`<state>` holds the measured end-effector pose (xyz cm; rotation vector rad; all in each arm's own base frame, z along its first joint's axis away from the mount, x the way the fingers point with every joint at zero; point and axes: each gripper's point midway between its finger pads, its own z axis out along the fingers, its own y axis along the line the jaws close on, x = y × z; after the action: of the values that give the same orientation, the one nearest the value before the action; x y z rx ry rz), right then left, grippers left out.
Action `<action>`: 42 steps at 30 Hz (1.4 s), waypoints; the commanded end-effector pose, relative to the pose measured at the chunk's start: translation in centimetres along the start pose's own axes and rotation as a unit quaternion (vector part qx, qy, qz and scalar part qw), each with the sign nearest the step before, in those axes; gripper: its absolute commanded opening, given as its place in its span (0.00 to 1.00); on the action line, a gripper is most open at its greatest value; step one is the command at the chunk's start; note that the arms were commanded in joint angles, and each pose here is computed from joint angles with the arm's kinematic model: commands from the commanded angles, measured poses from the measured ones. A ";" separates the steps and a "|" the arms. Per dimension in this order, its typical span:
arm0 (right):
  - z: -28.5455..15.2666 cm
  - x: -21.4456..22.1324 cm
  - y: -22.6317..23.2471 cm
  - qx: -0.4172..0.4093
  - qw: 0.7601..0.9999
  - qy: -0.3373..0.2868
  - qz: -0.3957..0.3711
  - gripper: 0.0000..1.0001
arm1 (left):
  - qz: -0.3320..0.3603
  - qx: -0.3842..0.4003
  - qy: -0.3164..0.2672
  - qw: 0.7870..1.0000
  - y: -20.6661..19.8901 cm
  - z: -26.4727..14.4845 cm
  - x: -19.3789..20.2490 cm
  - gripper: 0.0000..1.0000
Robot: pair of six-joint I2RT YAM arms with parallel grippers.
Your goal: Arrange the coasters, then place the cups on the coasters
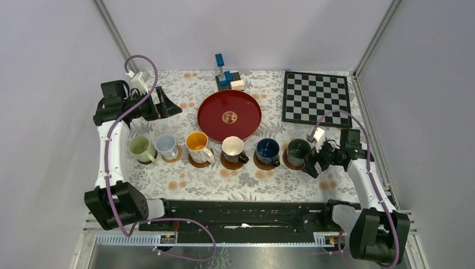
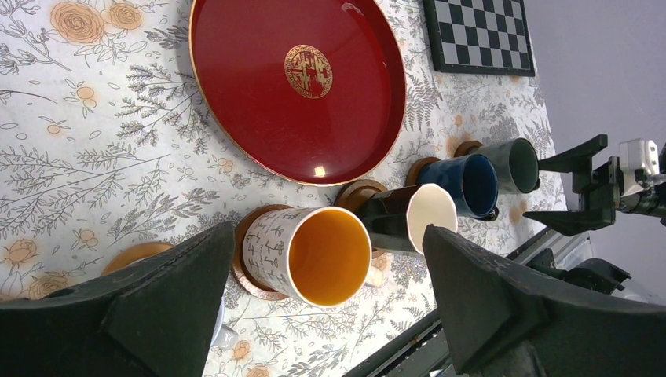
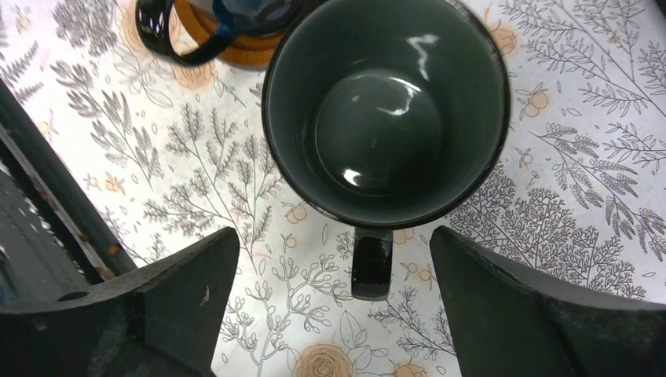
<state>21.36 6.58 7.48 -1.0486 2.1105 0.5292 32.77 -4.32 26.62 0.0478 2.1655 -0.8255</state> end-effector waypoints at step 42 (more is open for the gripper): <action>-1.9 -13.6 -15.5 0.124 0.957 -0.041 0.260 1.00 | 0.153 -0.131 0.055 0.978 4.9 3.3 -6.1 0.99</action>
<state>36.61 4.58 17.14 -0.3720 2.3130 0.6008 38.28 -3.43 25.61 0.2943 2.3024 -0.5188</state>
